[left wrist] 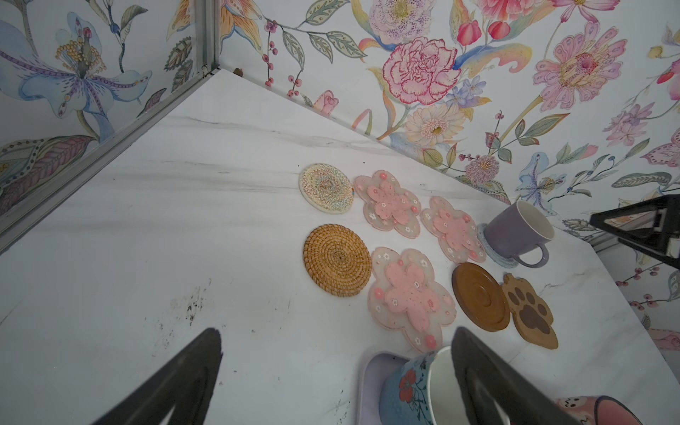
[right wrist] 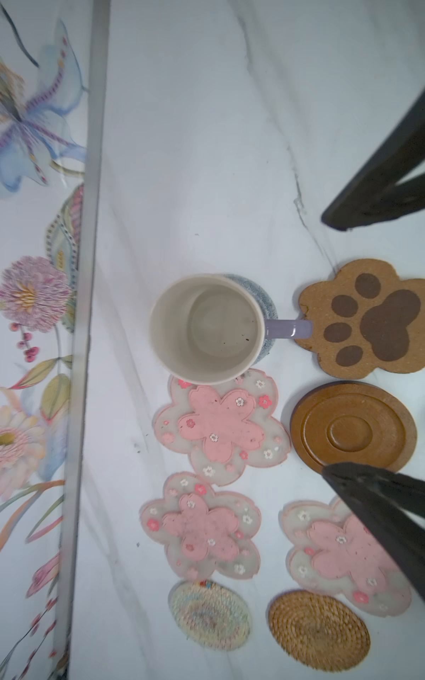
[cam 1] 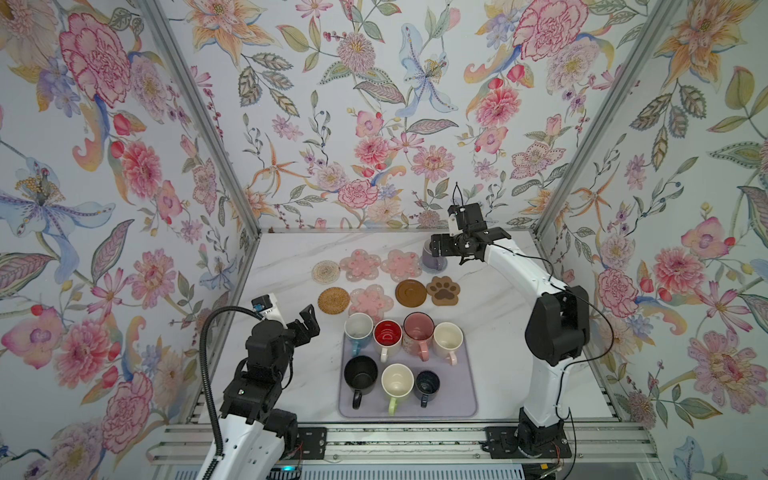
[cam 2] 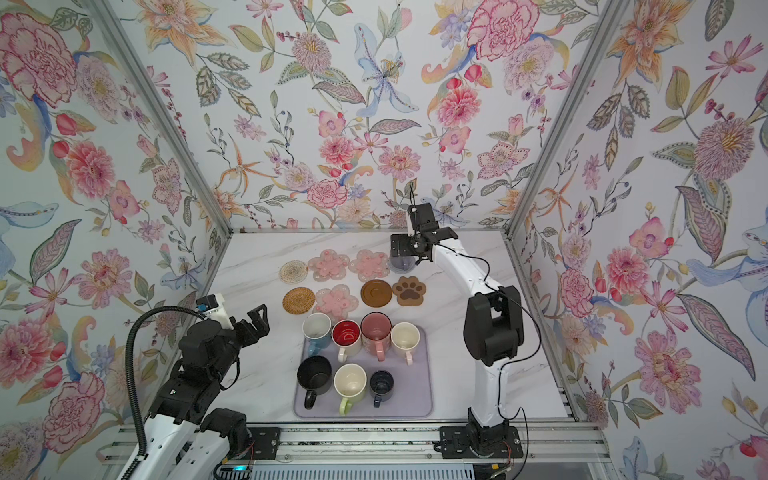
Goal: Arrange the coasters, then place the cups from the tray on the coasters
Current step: 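Open the right gripper and draw it back toward the robot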
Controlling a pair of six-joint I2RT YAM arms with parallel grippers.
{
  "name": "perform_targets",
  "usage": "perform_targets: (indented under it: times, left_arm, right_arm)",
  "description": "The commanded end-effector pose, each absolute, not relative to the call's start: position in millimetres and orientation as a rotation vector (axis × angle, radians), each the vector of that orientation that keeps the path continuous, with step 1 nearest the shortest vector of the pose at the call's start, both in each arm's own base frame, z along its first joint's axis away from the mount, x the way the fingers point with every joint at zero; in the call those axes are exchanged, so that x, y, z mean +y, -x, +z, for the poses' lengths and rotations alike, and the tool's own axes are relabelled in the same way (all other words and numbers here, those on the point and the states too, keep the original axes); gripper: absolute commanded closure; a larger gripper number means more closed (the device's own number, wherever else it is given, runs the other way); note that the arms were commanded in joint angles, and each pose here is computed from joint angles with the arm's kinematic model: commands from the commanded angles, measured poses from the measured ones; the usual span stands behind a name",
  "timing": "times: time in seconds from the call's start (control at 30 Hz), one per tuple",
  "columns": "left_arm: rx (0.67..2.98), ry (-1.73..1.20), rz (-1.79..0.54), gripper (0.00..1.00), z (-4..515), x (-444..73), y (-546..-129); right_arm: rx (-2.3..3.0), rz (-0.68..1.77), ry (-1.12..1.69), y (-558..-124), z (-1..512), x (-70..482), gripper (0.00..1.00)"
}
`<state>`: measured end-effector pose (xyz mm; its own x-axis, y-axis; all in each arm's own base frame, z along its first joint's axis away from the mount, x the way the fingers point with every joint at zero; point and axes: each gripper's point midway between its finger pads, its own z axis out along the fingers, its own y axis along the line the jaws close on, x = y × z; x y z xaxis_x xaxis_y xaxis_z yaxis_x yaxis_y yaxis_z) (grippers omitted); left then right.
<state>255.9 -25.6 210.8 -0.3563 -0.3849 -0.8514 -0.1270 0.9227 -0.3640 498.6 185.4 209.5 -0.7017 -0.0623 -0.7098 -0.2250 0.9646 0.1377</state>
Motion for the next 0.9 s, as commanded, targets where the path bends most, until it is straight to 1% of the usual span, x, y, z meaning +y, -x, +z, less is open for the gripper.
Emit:
perform_targets:
  times: [0.0, 0.13, 0.2, 0.4, 0.5, 0.63, 0.7, 0.87]
  left_arm:
    - [1.951, 0.388, -0.281, 0.01, 201.0, -24.9, -254.8]
    - [1.964, 0.382, -0.289, 0.01, 198.5, -27.3, -256.2]
    - [1.966, 0.386, -0.289, 0.01, 197.2, -27.1, -256.7]
    - [1.975, 0.384, -0.305, 0.01, 195.5, -29.4, -256.1]
    - [2.017, 0.356, -0.336, 0.01, 190.4, -37.0, -255.6]
    - [2.136, 0.325, -0.428, 0.01, 174.6, -58.6, -253.0]
    - [2.186, 0.305, -0.433, 0.03, 169.9, -66.5, -247.6]
    - [2.227, 0.248, -0.456, 0.03, 171.5, -84.8, -229.1]
  right_arm:
    - [2.228, 0.311, 0.145, -472.0, 237.9, 178.4, 0.01]
    - [2.18, 0.323, 0.08, -426.3, 235.1, 157.9, 0.01]
    - [2.179, 0.32, 0.042, -402.7, 225.2, 145.6, 0.01]
    - [2.18, 0.298, -0.054, -356.8, 205.3, 118.1, 0.01]
    - [2.178, 0.294, -0.082, -346.9, 197.3, 111.4, 0.01]
    - [2.173, 0.269, -0.096, -346.5, 196.3, 104.6, 0.01]
    - [2.169, 0.26, -0.1, -349.0, 198.0, 102.7, 0.01]
    - [2.152, 0.263, -0.11, -353.6, 202.5, 101.5, 0.01]
